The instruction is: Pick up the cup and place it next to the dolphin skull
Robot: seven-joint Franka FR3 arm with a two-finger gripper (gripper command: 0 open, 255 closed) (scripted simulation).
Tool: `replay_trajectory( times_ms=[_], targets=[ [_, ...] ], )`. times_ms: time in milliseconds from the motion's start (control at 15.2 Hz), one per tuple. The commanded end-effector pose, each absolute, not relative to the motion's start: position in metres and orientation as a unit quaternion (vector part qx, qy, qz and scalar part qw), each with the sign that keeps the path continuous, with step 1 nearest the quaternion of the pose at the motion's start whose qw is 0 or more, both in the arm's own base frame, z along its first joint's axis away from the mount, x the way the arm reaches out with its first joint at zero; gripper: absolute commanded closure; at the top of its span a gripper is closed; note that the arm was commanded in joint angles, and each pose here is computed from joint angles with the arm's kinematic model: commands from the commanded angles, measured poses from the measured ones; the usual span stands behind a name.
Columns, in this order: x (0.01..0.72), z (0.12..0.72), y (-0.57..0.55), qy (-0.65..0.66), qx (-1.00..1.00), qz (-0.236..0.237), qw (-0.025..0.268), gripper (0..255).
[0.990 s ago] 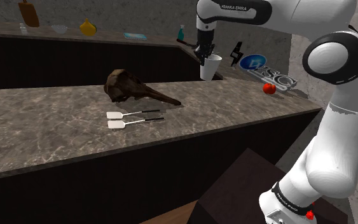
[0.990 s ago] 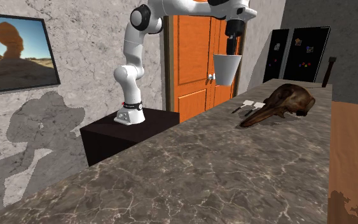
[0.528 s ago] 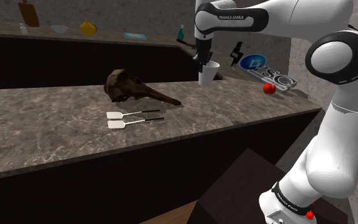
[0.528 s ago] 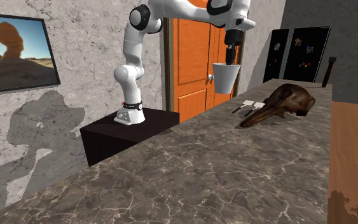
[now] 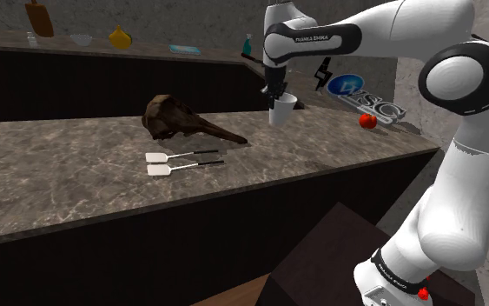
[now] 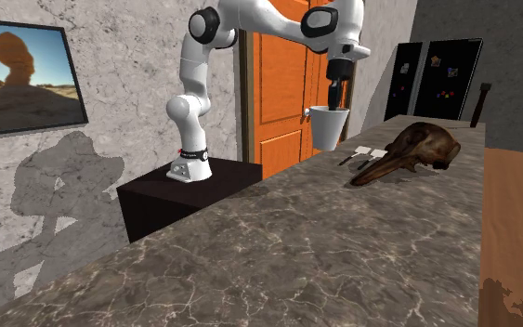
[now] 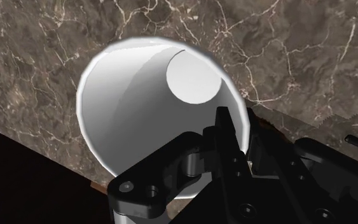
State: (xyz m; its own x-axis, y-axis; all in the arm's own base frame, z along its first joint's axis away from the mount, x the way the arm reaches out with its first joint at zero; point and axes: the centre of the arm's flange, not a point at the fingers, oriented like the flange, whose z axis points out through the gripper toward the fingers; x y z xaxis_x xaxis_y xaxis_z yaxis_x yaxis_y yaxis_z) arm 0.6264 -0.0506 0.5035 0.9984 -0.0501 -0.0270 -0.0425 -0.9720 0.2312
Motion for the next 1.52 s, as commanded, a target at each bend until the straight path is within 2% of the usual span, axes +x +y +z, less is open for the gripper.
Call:
replay_trajectory(
  times_ms=[0, 1452],
  targets=[
    [0.627, 0.493, -0.052, -0.023, 0.993, -0.016, 0.116, 255],
    [0.627, 0.377, -0.052, -0.023, 0.993, -0.016, 0.116, 255]
  ],
)
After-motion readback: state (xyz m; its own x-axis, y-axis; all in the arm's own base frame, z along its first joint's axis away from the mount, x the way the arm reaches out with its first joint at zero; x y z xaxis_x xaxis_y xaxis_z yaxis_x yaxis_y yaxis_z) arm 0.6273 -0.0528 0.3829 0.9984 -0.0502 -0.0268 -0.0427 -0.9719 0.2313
